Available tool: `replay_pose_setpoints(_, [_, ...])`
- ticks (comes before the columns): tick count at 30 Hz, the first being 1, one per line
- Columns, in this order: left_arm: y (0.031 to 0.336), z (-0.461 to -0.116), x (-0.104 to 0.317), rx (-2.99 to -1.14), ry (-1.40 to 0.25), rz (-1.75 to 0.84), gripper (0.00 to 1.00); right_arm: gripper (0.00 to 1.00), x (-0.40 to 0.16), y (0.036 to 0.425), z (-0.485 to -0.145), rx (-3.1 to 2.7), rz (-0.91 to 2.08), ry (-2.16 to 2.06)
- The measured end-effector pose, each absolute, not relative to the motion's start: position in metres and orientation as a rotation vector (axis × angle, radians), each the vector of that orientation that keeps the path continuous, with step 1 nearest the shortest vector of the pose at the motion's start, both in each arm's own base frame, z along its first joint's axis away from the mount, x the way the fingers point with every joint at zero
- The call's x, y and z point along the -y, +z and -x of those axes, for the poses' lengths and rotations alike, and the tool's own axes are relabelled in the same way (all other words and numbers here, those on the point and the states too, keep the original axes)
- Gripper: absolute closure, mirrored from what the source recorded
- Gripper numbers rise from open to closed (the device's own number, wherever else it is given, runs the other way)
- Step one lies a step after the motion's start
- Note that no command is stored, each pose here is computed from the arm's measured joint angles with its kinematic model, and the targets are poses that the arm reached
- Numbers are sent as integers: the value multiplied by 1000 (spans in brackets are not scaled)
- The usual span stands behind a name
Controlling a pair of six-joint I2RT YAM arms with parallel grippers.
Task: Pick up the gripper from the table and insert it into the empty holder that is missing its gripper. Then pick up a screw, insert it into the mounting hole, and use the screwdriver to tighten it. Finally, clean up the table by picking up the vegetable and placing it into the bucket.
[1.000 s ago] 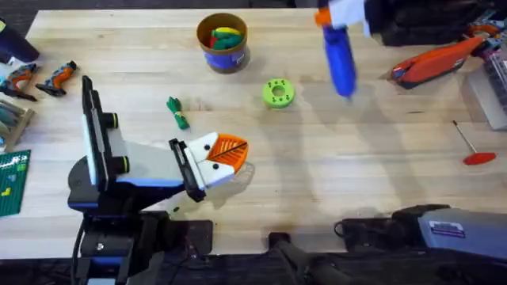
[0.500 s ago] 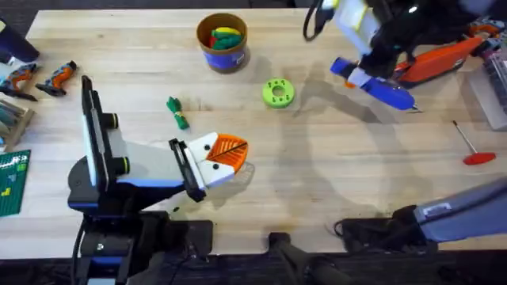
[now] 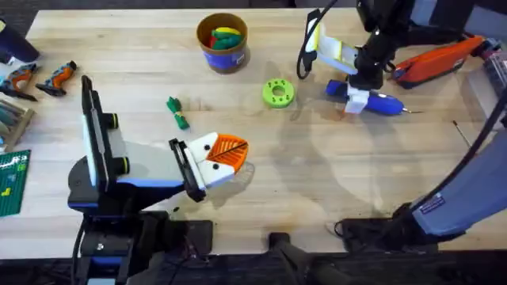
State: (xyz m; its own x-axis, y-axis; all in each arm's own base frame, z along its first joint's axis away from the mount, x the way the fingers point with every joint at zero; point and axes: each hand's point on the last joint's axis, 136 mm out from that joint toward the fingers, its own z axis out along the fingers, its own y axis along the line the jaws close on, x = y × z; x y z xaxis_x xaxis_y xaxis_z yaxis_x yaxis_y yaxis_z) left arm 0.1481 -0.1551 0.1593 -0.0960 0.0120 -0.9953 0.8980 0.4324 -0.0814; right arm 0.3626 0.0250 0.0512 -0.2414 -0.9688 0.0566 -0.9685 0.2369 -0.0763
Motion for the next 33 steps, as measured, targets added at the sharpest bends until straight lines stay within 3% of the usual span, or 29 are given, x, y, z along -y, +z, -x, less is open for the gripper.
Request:
replay_pose_setpoints(1, [159, -148, 155, -1478, -919, -851, 997, 41, -25, 52, -363, -2469, 1931, -152])
replay_pose_setpoints(2, [159, -148, 155, -1478, -919, -851, 997, 21, -25, 53, -363, -2473, 1924, -155])
replay_pose_setpoints(9, [159, -148, 155, -1478, -919, -851, 990, 12, -35, 78, -365, -2472, 1807, -204])
replay_pose_setpoints(15, [159, -148, 155, -1474, -914, -855, 84, 12, -61, 133, -364, -2403, 1578, -171])
replay_pose_setpoints(16, [159, -148, 155, -1474, -914, -855, 36, 12, -69, 142, -364, -2385, 1525, -131])
replay_pose_setpoints(21, [159, -148, 155, -1474, -914, -855, 15, 12, -104, 180, -370, -2351, 1182, 104])
replay_pose_setpoints(22, [160, -149, 155, -1474, -906, -851, 15, 12, -114, 189, -365, -2443, 926, 256])
replay_pose_setpoints(27, [160, -152, 153, -1490, -908, -823, 15, 10, -118, 185, -352, -2612, 600, 417])
replay_pose_setpoints(33, [162, -167, 144, -1539, -851, -723, 15, 10, -119, 181, -341, -2699, 444, 481])
